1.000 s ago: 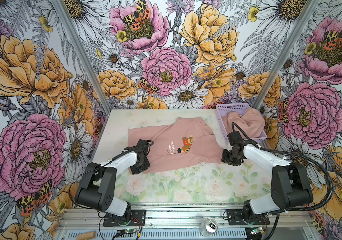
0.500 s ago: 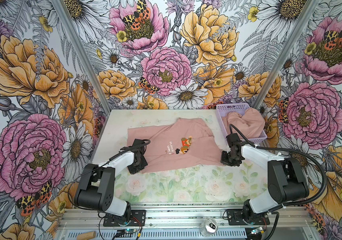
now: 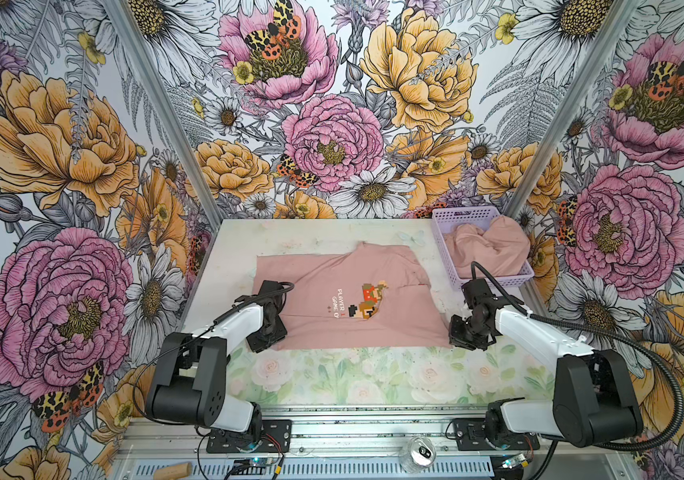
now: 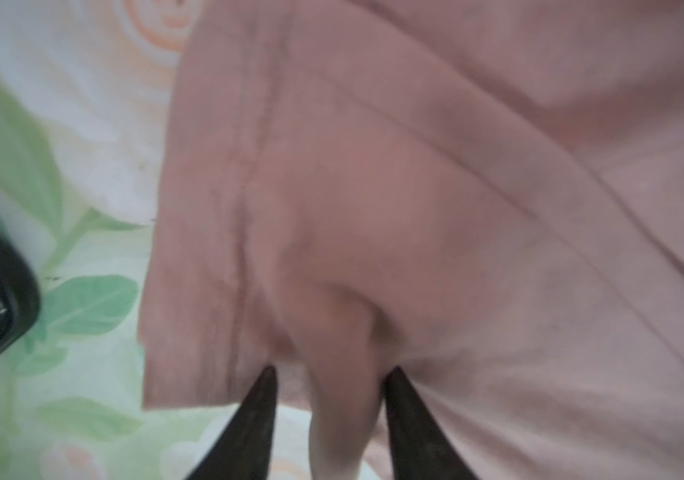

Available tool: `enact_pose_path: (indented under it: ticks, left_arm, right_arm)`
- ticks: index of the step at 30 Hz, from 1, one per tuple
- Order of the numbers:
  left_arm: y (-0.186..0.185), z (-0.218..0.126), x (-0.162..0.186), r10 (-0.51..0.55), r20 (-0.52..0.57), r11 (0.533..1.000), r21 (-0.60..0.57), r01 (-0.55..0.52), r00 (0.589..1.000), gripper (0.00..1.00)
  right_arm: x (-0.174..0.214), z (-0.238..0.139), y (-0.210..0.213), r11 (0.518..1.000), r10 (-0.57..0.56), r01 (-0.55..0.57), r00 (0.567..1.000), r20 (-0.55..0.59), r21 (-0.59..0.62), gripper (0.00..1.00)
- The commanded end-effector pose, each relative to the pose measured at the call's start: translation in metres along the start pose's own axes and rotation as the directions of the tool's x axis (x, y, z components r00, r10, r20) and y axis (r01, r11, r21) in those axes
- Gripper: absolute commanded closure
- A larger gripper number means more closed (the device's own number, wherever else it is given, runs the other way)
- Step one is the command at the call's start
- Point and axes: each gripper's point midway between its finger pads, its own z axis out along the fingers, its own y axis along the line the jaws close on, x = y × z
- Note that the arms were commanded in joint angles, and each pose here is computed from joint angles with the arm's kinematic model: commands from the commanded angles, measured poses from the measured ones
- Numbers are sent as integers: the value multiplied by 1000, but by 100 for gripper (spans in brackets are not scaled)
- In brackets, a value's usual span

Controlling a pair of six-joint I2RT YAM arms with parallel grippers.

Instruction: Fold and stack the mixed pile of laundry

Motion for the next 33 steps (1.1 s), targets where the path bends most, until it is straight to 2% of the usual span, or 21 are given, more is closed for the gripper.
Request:
enact_pose_path:
  ticks: [1, 4, 7, 10, 16, 28, 33]
  left_arm:
    - [14, -6, -2, -5, 21, 998, -54, 6, 1000, 34]
    - [-3, -24, -13, 3, 74, 1000, -1, -3, 997, 25]
    - [-21, -41, -24, 8, 122, 999, 48, -14, 992, 23]
    - [-40, -45, -29, 32, 123, 996, 76, -41, 992, 23]
    - [-60, -16, -27, 71, 55, 993, 85, -76, 996, 24]
    - [-50, 19, -26, 66, -13, 997, 50, -65, 998, 27]
    - [-46, 21, -27, 63, -21, 997, 45, -62, 998, 31]
  right_arm:
    - [-31, -31, 6, 1000, 3, -4, 995, 104, 4, 75]
    - [-56, -33, 10, 1000, -6, 3, 991, 134, 21, 72]
    - [-79, -24, 21, 1000, -7, 9, 988, 157, -14, 72]
    - [-90, -11, 34, 998, -2, 11, 989, 145, -61, 72]
    - [-96, 8, 39, 998, -19, 27, 992, 128, -61, 72]
    - [-79, 41, 30, 999, -30, 31, 998, 50, -22, 71]
    - [-71, 54, 18, 1000, -12, 12, 1000, 15, 20, 81]
